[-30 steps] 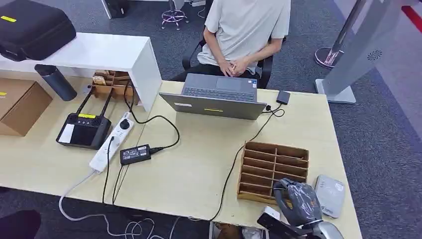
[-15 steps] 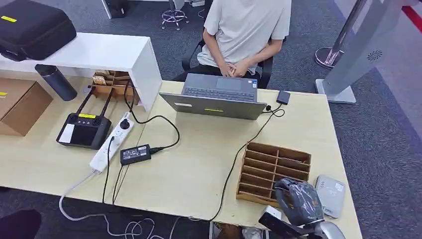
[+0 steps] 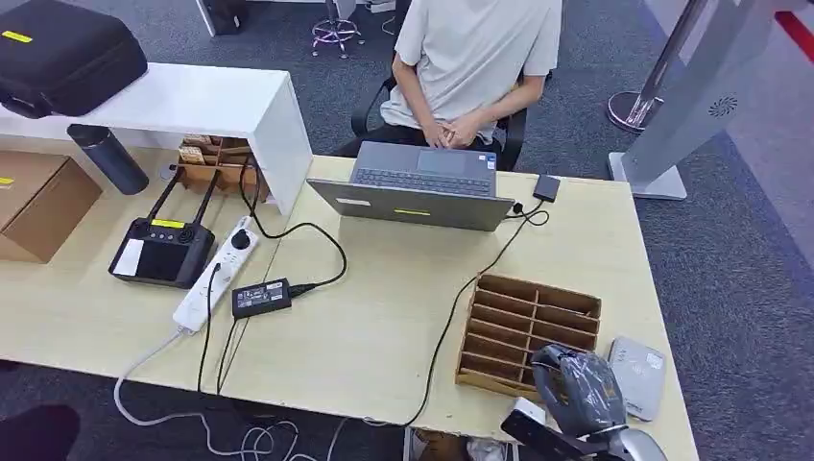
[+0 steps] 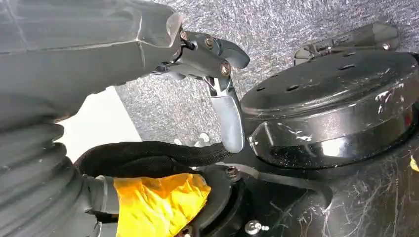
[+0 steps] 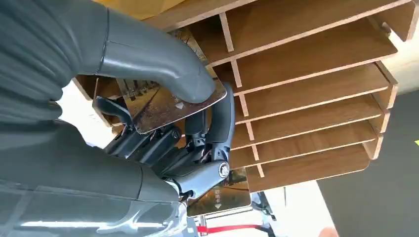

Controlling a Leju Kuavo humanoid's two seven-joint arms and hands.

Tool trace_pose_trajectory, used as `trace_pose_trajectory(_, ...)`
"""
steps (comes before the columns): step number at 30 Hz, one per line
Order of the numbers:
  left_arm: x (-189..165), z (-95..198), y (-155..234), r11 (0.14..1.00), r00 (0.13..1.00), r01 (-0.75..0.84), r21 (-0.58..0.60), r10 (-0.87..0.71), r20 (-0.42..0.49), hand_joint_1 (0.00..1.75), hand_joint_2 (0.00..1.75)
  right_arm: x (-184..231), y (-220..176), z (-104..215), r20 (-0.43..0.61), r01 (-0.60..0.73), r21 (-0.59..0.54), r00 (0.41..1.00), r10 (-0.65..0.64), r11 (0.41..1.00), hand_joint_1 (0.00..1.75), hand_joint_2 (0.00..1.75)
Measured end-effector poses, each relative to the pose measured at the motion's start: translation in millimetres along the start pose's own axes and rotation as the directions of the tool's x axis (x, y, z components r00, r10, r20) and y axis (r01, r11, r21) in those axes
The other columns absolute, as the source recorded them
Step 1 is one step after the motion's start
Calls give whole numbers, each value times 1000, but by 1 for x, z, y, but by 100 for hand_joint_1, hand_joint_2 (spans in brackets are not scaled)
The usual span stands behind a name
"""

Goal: Pass the card to the sensor for recognition and then transmit it.

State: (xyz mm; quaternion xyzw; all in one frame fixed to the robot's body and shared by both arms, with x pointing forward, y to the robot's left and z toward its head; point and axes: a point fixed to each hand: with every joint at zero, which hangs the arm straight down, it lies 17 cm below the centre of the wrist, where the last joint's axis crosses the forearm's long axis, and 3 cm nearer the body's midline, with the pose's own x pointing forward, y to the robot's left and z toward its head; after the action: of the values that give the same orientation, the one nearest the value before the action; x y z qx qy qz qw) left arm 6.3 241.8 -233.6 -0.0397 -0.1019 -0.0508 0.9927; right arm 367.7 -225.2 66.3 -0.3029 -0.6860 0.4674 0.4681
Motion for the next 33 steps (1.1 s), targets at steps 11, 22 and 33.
trace_pose_trajectory(11,1,0,-3,999,999,32,-1,-32,-7,0,175,12,-101,-49,92,-86,-225,990,109,971,175,175)
trace_pose_trajectory(22,5,-4,-3,996,997,79,-39,-80,-7,0,175,27,-242,-112,135,-223,-470,938,319,854,175,175)
trace_pose_trajectory(33,10,-10,-2,989,991,133,-59,-133,-5,0,175,47,-307,-162,115,-319,-528,891,439,787,175,175)
